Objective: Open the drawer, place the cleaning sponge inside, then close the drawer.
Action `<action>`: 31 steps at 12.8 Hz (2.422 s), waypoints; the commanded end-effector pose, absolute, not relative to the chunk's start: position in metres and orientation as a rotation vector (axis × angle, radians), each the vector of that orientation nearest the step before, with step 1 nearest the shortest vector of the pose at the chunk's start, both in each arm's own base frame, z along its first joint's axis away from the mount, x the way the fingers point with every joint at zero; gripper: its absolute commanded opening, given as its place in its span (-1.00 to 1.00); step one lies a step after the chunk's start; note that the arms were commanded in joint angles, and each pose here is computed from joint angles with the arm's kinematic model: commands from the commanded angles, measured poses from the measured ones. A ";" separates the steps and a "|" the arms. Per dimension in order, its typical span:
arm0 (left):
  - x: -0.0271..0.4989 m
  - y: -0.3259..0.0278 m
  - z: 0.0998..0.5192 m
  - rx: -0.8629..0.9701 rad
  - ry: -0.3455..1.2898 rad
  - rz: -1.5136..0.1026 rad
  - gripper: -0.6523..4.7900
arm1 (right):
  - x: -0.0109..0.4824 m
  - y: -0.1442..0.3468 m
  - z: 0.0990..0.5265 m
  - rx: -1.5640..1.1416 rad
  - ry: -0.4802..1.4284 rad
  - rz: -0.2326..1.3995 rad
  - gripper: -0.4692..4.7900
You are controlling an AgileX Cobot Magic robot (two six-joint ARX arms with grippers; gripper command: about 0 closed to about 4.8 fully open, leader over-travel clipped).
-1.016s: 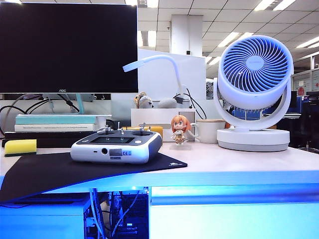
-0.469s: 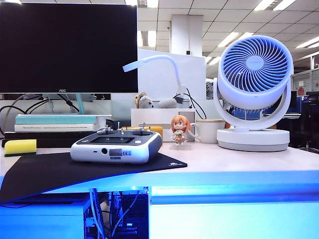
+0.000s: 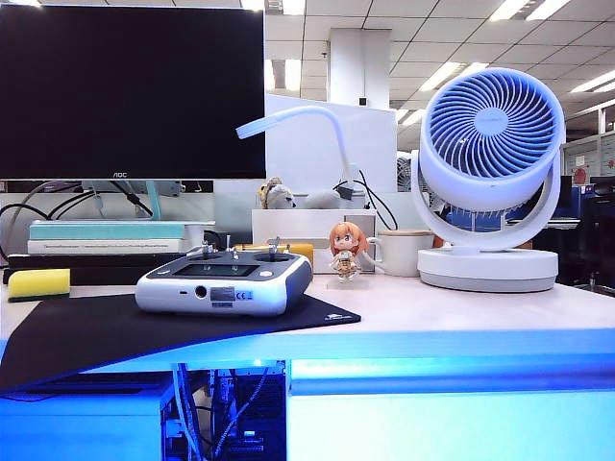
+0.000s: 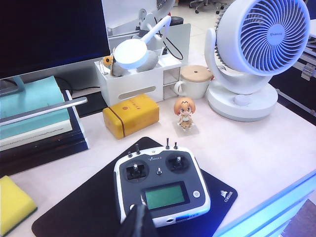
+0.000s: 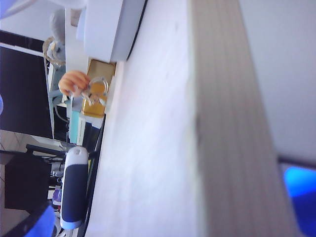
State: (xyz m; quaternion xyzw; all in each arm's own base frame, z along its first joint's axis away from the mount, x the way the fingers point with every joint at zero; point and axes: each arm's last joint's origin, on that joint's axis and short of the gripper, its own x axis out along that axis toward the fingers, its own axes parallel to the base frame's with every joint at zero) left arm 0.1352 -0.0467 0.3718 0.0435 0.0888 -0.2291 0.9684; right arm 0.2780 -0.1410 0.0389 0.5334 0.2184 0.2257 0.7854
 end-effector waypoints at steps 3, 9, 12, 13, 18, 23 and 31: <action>0.135 -0.046 0.375 0.090 0.160 -0.466 -0.78 | 0.272 -0.138 0.060 1.069 0.432 0.570 1.00; 0.135 -0.046 0.375 0.090 0.159 -0.466 -0.78 | 0.242 -0.133 0.061 1.129 0.448 0.518 1.00; 0.135 -0.046 0.375 0.090 0.160 -0.466 -0.78 | 0.234 -0.128 0.070 1.154 0.447 0.504 1.00; 0.135 -0.046 0.375 0.090 0.160 -0.466 -0.78 | 0.234 -0.128 0.071 1.162 0.447 0.500 1.00; 0.135 -0.046 0.375 0.090 0.159 -0.466 -0.78 | 0.214 -0.152 0.074 1.210 0.399 0.425 1.00; 0.135 -0.046 0.375 0.093 0.158 -0.466 -0.78 | 0.205 -0.160 0.077 1.213 0.365 0.381 1.00; 0.136 -0.047 0.380 0.090 0.107 -0.462 -0.78 | 0.165 -0.205 0.086 1.236 0.185 0.139 1.00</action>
